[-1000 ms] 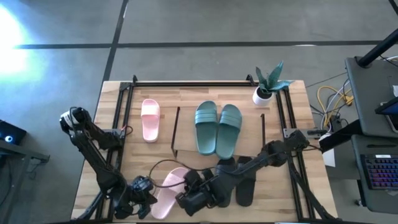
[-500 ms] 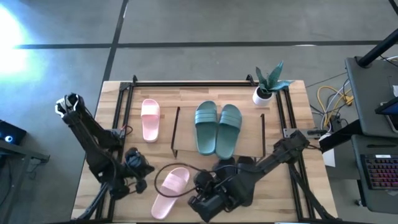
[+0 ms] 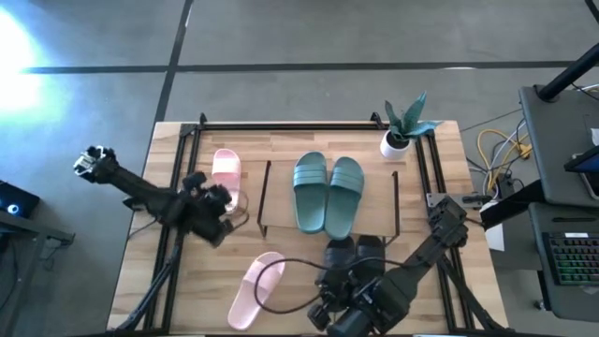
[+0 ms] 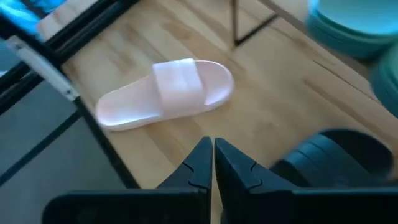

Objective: Pick and place slides into the shelf
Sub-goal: Put the pink slide under the shelf

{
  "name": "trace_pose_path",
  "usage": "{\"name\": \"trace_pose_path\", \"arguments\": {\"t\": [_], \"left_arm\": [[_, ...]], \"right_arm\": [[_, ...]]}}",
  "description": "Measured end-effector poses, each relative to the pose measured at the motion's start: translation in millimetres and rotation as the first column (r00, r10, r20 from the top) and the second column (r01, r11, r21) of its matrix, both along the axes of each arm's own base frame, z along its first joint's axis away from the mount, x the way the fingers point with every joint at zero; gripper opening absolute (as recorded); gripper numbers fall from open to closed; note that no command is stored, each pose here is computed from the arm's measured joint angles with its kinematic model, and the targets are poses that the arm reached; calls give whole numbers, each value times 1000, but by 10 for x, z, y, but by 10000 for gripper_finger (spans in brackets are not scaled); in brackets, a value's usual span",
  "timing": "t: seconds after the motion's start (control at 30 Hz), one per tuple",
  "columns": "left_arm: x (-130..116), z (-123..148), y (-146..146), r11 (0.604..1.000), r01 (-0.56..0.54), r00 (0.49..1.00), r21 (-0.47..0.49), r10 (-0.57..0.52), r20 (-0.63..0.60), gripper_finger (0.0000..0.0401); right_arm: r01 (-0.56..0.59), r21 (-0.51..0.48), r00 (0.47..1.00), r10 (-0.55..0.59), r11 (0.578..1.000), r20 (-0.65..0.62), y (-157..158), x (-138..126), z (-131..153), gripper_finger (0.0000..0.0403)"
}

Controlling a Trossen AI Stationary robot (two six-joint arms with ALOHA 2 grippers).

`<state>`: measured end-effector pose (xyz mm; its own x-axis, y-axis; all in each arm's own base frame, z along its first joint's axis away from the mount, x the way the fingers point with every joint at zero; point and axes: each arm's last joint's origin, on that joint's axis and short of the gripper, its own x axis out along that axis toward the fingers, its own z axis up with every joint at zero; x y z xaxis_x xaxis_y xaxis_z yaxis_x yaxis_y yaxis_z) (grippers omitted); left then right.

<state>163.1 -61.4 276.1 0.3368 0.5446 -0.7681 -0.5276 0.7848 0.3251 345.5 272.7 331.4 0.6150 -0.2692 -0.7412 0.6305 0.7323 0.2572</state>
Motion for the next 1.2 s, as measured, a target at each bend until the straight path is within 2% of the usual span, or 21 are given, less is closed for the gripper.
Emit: {"name": "trace_pose_path", "arguments": {"t": [0.2, 0.33, 0.53, 0.6, 0.7, 0.87, 1.0, 1.2], "left_arm": [[120, -34, 333, 997, -3, 984, 78, 17, -175, 148], [209, -145, 502, 994, 45, 942, 99, -9, -336, 185], [353, -501, 696, 990, 125, 808, 62, -65, -586, 191], [413, -604, 755, 986, 144, 770, 88, -55, -636, 191], [487, -698, 837, 981, 139, 734, 135, -11, -679, 191], [542, -794, 879, 987, 133, 702, 86, -33, -711, 191], [503, -725, 877, 987, 136, 730, 90, -38, -683, 191], [259, -425, 863, 979, 191, 844, 68, -128, -521, 191]], "right_arm": [[91, 38, 993, -87, 995, -76, 53, -190, -44, 51], [134, 36, 985, -129, 990, -115, 80, -299, -64, 90], [148, 35, 982, -142, 988, -121, 103, -333, -87, 138], [151, 34, 982, -146, 988, -121, 95, -327, -88, 147], [158, 34, 981, -153, 987, -122, 73, -307, -91, 155], [182, 50, 978, -175, 982, -117, 67, -302, -92, 155], [201, 83, 972, -189, 976, -138, 74, -307, -97, 157], [211, 100, 969, -195, 972, -149, 77, -310, -100, 157]]}}
